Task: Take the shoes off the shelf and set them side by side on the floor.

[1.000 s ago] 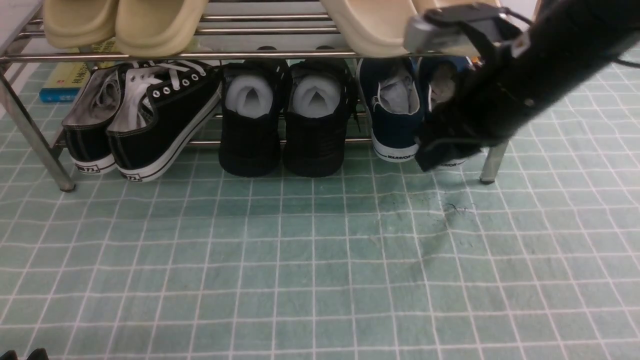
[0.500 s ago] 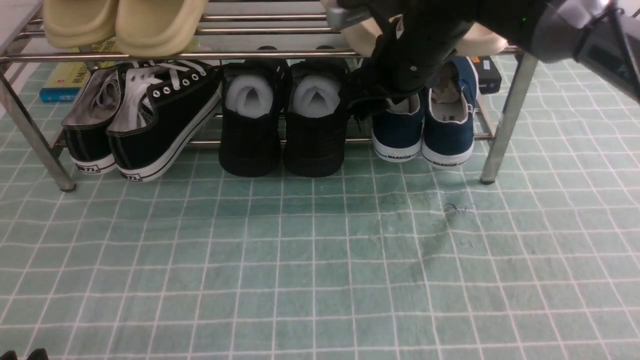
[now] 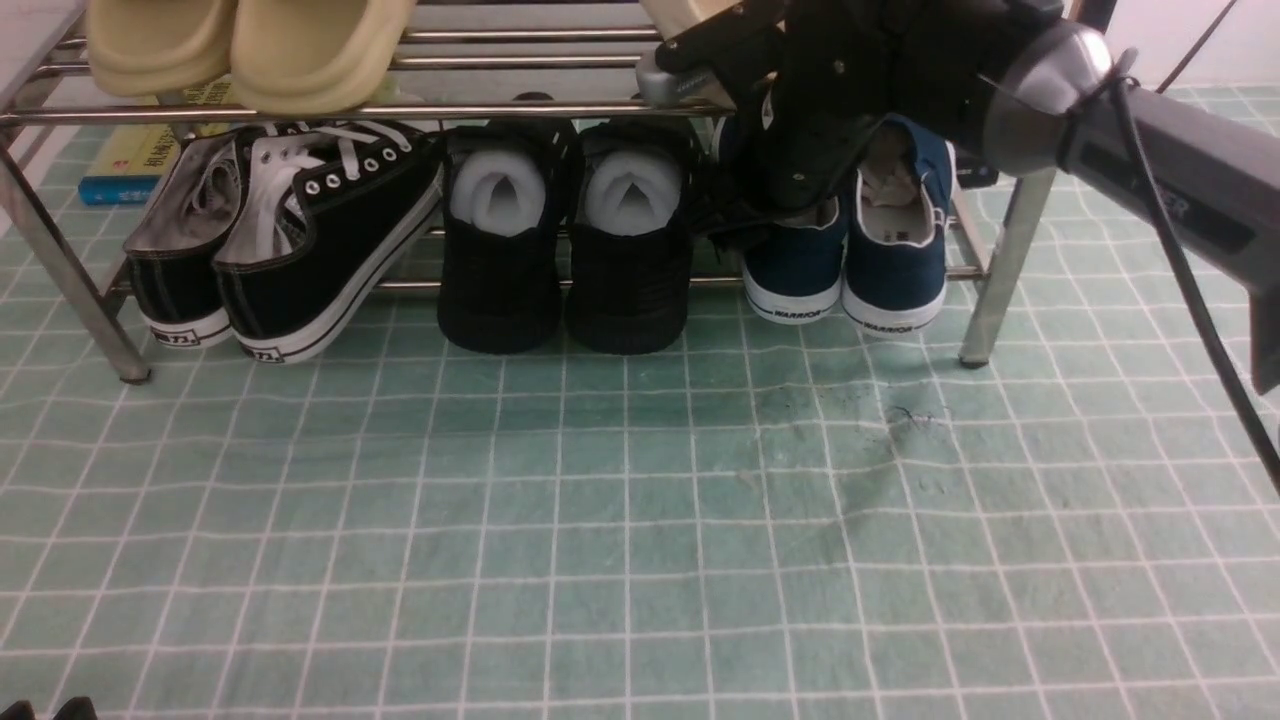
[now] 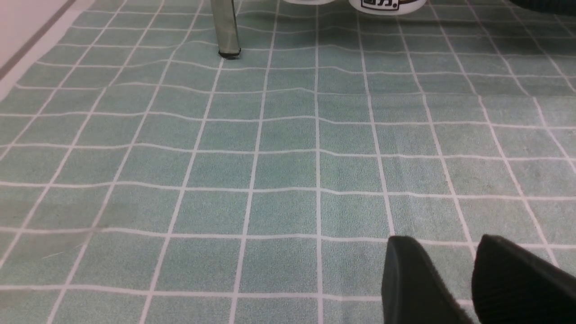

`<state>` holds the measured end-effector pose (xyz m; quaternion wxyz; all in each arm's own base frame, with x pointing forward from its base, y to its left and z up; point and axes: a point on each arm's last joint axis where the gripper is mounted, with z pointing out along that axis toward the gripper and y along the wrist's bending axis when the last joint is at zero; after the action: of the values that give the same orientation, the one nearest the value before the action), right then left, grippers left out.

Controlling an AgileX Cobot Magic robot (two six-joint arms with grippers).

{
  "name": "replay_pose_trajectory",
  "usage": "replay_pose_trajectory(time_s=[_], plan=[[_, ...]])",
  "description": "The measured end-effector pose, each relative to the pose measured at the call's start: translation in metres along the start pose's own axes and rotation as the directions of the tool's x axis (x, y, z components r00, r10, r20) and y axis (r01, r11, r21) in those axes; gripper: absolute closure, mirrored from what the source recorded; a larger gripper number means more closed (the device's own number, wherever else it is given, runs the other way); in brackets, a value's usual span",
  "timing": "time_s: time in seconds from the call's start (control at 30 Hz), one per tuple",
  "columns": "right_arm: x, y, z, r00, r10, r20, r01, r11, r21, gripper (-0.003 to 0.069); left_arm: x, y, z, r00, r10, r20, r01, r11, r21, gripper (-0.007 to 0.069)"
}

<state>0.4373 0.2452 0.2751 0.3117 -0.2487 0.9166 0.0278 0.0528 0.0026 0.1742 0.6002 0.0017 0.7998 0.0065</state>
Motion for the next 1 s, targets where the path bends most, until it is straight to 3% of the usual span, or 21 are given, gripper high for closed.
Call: replay_pose_trajectory(time_s=[0.23, 0.67, 1.0], plan=[[0.0, -0.001, 0.001, 1.0, -0.001, -0.005, 0.001, 1.0, 0.008, 0.0615, 0.0, 0.0, 0.0, 1.0, 0.0, 0.0, 0.0, 1.0, 0.0, 0.0384], [0.001, -0.004, -0.017, 0.999, -0.011, -0.034, 0.012, 1.0, 0.021, 0.0615, 0.0, 0.0, 0.0, 1.0, 0.0, 0.0, 0.0, 1.0, 0.0, 0.0384], [-0.004, -0.008, -0.068, 1.0, 0.003, -0.023, -0.004, 0.999, -0.034, 0.0615, 0.0, 0.0, 0.0, 1.0, 0.0, 0.0, 0.0, 1.0, 0.0, 0.0384]])
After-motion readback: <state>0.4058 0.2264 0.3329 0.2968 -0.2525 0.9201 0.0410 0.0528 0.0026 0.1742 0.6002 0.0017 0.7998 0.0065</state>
